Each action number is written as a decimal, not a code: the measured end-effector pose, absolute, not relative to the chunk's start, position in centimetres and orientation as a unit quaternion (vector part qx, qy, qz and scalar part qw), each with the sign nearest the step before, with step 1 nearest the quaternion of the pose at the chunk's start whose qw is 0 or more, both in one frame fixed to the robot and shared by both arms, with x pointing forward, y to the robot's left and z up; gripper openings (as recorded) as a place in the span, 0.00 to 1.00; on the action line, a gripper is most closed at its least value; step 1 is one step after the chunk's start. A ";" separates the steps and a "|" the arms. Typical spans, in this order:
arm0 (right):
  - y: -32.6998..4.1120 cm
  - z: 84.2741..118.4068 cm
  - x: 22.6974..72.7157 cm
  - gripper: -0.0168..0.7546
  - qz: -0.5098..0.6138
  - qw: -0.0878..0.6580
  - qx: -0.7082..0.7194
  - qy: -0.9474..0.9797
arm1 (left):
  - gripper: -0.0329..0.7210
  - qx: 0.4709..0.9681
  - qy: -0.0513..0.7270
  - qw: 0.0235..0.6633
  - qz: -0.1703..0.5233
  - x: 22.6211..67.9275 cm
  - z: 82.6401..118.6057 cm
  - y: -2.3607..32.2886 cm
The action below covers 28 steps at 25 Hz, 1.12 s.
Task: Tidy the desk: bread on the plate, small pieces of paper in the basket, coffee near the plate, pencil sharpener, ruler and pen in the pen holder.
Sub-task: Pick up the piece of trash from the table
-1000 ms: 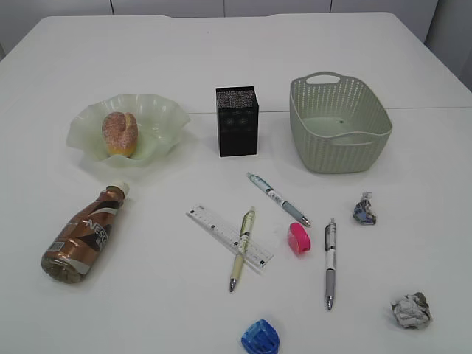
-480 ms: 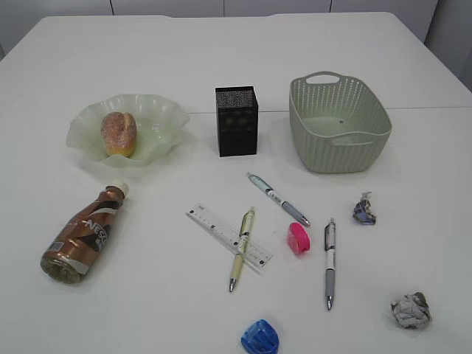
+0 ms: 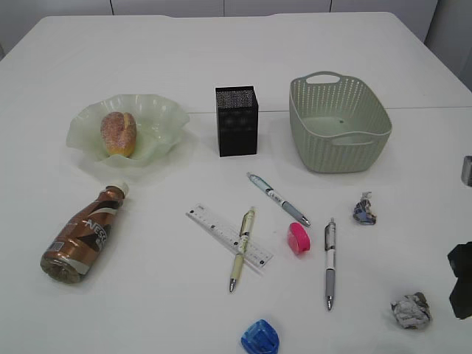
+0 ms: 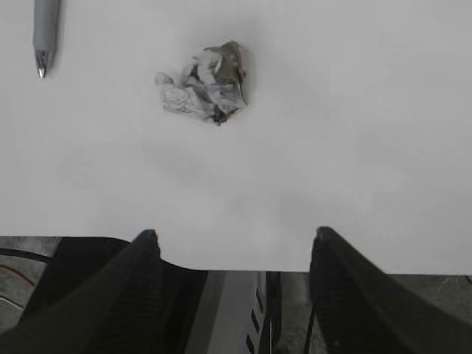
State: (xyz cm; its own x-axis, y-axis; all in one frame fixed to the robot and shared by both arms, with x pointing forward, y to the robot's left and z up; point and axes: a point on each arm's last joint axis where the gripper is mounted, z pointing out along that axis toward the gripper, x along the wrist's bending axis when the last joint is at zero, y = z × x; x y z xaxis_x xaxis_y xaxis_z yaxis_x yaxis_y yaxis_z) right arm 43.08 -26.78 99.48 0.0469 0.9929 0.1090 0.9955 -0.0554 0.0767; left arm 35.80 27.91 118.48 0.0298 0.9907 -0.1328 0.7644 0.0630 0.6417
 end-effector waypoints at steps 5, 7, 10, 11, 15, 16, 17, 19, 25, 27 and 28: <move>-26.2 99.1 43.9 0.67 -0.093 0.021 -0.715 -0.692 | 0.71 0.656 0.669 0.290 0.195 35.8 118.5 27.9; -26.2 99.1 43.9 0.67 -0.095 0.019 -0.714 -0.693 | 0.71 0.656 0.669 0.291 0.195 35.8 118.5 27.9; -26.3 99.1 44.1 0.67 -0.097 0.009 -0.706 -0.702 | 0.71 0.656 0.669 0.292 0.192 35.8 118.5 27.9; -26.3 99.1 44.1 0.67 -0.098 0.006 -0.703 -0.704 | 0.71 0.656 0.669 0.292 0.192 35.8 118.5 27.9; -26.3 98.7 44.5 0.67 -0.096 0.007 -0.701 -0.706 | 0.71 0.656 0.669 0.294 0.190 35.8 118.5 27.8; -26.3 98.5 44.7 0.67 -0.093 0.009 -0.702 -0.706 | 0.71 0.656 0.669 0.294 0.189 35.8 118.5 27.8; -26.2 98.2 44.9 0.67 -0.088 0.013 -0.702 -0.706 | 0.71 0.656 0.669 0.295 0.189 35.8 118.5 27.8; -26.0 97.8 45.4 0.67 -0.078 0.018 -0.699 -0.711 | 0.71 0.656 0.669 0.295 0.188 35.8 118.5 27.8; -24.3 97.8 47.5 0.67 -0.046 -0.022 -0.675 -0.736 | 0.71 0.656 0.669 0.296 0.186 35.8 118.5 27.7; -24.0 97.5 47.9 0.67 -0.032 -0.028 -0.674 -0.737 | 0.71 0.656 0.669 0.297 0.186 35.8 118.5 27.7; -23.9 97.2 48.1 0.67 -0.024 -0.026 -0.675 -0.737 | 0.71 0.656 0.669 0.297 0.185 35.8 118.5 27.7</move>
